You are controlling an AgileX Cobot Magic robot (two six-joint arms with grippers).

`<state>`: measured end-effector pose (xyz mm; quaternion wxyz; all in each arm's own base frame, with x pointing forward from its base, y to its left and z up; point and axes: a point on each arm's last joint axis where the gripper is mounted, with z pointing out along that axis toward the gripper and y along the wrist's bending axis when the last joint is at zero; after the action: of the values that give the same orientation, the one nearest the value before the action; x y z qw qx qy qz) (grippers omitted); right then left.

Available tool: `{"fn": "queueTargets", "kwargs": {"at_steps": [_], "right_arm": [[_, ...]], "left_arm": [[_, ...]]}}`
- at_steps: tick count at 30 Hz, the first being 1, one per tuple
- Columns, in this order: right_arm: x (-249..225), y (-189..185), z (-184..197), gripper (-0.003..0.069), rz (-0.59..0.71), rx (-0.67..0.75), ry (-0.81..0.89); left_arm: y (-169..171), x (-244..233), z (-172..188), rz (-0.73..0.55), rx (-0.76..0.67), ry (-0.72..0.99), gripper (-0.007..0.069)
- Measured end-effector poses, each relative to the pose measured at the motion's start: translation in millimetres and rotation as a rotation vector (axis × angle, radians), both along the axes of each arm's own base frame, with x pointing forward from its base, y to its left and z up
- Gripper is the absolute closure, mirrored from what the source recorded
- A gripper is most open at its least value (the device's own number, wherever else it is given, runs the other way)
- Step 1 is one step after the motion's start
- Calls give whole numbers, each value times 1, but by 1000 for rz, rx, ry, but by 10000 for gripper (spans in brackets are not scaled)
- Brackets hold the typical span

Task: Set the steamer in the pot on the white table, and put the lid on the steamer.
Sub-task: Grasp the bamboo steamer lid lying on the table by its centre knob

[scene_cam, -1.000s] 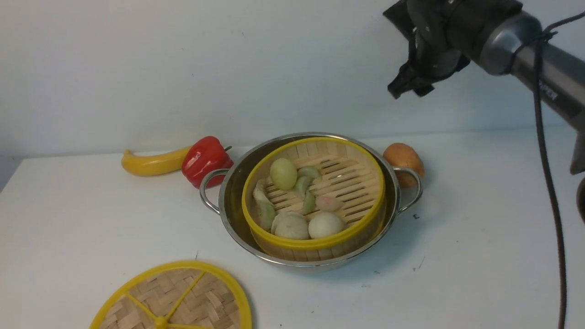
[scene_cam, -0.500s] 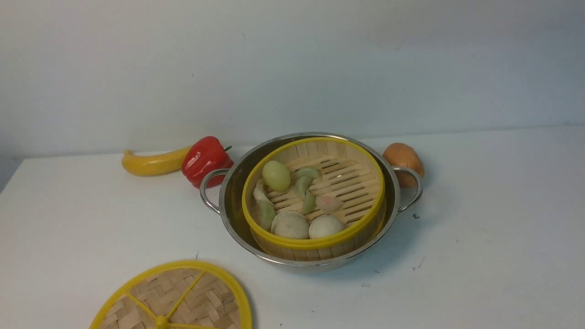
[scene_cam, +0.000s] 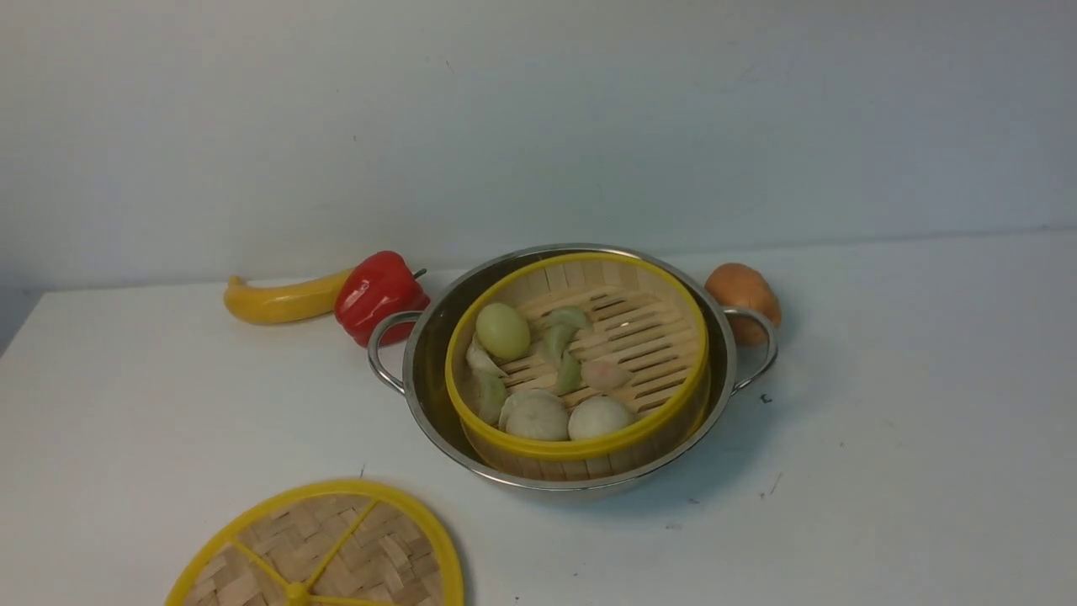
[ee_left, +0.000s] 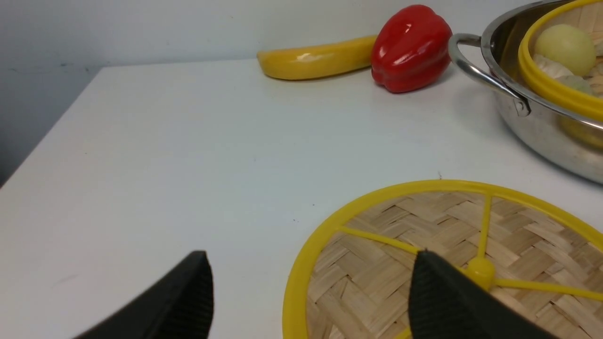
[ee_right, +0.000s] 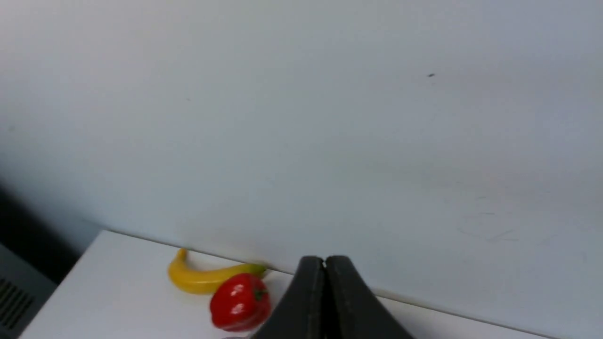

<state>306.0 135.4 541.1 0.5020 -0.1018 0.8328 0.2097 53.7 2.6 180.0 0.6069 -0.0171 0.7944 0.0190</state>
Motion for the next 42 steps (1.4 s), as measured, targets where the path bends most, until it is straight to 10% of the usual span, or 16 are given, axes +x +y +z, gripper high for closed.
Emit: {"fn": "queueTargets", "kwargs": {"at_steps": [10, 29, 42], "right_arm": [[-12, -12, -18, 623, 10, -196, -35], [-196, -137, -276, 523, -443, -193, -278], [-243, -136, -344, 473, -460, -144, -371]], "left_arm": [[0, 0, 0, 0, 0, 0, 111], [0, 0, 0, 0, 0, 0, 111], [0, 0, 0, 0, 0, 0, 111]]}}
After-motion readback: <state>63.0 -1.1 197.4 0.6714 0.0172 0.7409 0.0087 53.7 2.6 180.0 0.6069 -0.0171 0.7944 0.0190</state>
